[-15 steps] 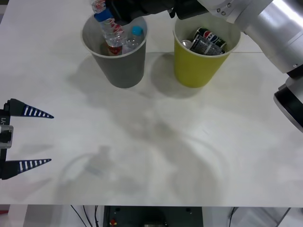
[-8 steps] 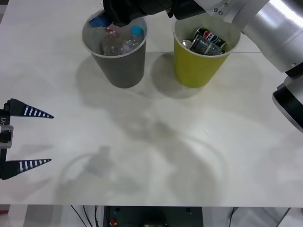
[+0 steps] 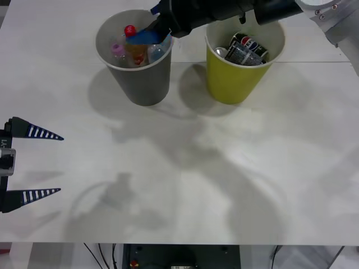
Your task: Put the can into the green bin and the plastic bottle into the gray bin
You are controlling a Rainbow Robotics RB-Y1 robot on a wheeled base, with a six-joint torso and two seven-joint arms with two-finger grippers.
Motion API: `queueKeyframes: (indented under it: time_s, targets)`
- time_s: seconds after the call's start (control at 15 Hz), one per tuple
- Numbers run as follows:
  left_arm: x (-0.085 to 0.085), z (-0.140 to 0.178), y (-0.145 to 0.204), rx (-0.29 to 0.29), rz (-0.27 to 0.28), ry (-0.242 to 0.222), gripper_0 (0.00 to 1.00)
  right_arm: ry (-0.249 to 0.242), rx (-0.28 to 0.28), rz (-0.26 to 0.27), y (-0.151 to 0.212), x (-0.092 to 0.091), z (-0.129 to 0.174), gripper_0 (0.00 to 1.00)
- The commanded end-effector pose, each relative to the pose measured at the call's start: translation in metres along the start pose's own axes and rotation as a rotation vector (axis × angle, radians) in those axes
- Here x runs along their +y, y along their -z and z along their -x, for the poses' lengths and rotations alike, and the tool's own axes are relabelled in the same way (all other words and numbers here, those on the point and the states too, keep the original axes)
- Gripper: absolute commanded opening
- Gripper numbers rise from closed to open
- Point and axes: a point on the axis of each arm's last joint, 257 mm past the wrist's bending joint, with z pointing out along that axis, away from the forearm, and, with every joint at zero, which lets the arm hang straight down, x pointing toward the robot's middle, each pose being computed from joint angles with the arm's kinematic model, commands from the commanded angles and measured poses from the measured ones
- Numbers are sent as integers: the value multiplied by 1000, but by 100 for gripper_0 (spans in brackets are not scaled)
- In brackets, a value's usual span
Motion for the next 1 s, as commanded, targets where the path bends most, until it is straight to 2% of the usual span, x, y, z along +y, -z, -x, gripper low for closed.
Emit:
queueKeyframes:
  time_s: [0.07, 0.4, 0.53, 0.8, 1.0]
  targets:
    - [0, 0, 0, 0, 0, 0, 100, 40, 3, 24, 34, 15, -24, 100]
    - [0, 0, 0, 0, 0, 0, 100, 168, -7, 61, 91, 47, -91, 100]
    - [0, 0, 0, 0, 0, 0, 100, 213, 15, 74, 108, 55, -113, 100]
    - [0, 0, 0, 0, 0, 0, 100, 251, 39, 122, 139, 67, -166, 100]
    - [0, 0, 0, 0, 0, 0, 100, 288, 43, 134, 156, 73, -202, 100]
